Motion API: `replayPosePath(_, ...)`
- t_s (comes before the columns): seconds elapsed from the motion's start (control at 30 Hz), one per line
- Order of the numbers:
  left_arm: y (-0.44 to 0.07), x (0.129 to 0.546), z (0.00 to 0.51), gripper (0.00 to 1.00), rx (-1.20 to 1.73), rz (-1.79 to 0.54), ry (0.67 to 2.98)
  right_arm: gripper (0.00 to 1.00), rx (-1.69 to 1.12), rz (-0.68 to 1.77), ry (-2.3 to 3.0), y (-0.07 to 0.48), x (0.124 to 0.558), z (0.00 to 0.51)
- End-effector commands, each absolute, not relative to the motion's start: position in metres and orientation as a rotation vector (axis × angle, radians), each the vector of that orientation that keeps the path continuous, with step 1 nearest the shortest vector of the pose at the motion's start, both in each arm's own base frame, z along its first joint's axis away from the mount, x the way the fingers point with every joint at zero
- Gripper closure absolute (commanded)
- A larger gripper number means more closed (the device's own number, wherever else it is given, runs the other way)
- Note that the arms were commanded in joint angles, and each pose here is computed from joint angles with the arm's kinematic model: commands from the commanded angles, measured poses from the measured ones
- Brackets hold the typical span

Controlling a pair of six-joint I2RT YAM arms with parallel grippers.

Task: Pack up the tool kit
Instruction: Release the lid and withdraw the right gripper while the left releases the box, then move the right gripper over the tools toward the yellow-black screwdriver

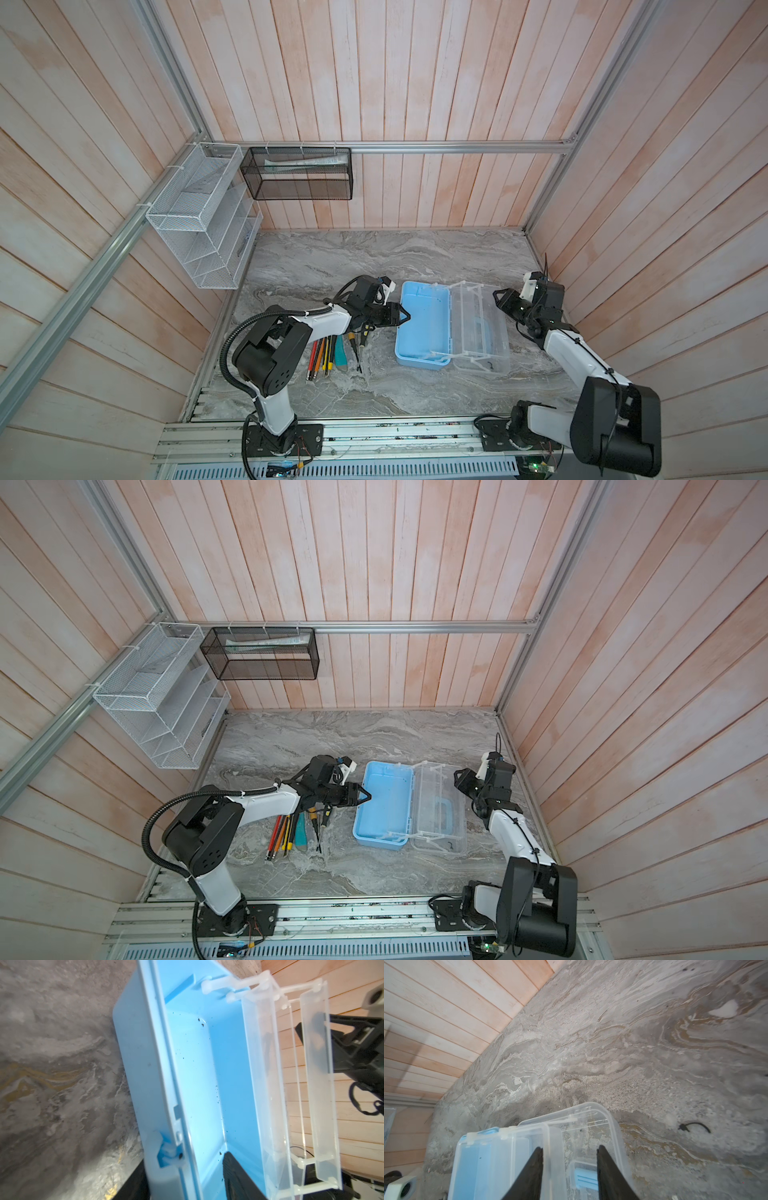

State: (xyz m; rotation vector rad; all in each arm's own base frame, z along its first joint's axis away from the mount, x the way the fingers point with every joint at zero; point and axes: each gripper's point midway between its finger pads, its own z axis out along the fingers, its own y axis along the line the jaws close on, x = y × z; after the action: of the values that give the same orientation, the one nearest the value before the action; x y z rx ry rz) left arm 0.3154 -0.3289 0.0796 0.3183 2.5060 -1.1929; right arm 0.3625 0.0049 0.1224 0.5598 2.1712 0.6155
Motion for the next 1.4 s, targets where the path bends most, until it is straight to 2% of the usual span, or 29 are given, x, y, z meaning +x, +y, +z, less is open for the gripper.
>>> replayPosePath(0.0,-0.348,0.316,0.098,0.44,0.371,-1.284,2.419,0.60,0.476,0.685,2.104,0.013,0.386,0.147)
replayPosePath(0.23,-0.371,0.319,0.108,0.44,0.426,-1.314,2.396,0.60,0.387,0.665,2.085,0.014,0.429,0.170)
replayPosePath(0.4,-0.354,0.320,0.096,0.27,0.397,-1.186,2.441,0.59,0.340,0.651,2.119,0.021,0.455,0.175)
replayPosePath(0.57,-0.328,0.334,0.103,0.15,0.342,-1.139,2.430,0.51,0.338,0.532,2.149,0.012,0.447,0.178)
replayPosePath(0.73,-0.291,0.355,0.135,0.10,0.281,-1.046,2.364,0.49,0.242,0.339,2.150,0.029,0.425,0.216)
replayPosePath(0.83,-0.258,0.364,0.162,0.08,0.224,-0.930,2.309,0.47,0.131,0.267,2.161,0.066,0.409,0.244)
replayPosePath(0.97,-0.201,0.369,0.188,0.05,0.082,-0.759,2.249,0.47,-0.034,0.451,2.217,0.165,0.375,0.245)
replayPosePath(1.17,-0.092,0.355,0.190,0.00,-0.249,-0.560,2.149,0.47,-0.227,0.733,2.385,0.301,0.312,0.193)
replayPosePath(1.23,-0.065,0.346,0.185,0.00,-0.336,-0.530,2.116,0.47,-0.278,0.803,2.434,0.333,0.296,0.173)
replayPosePath(1.37,-0.036,0.331,0.175,0.00,-0.430,-0.487,2.095,0.47,-0.399,0.762,2.570,0.369,0.278,0.126)
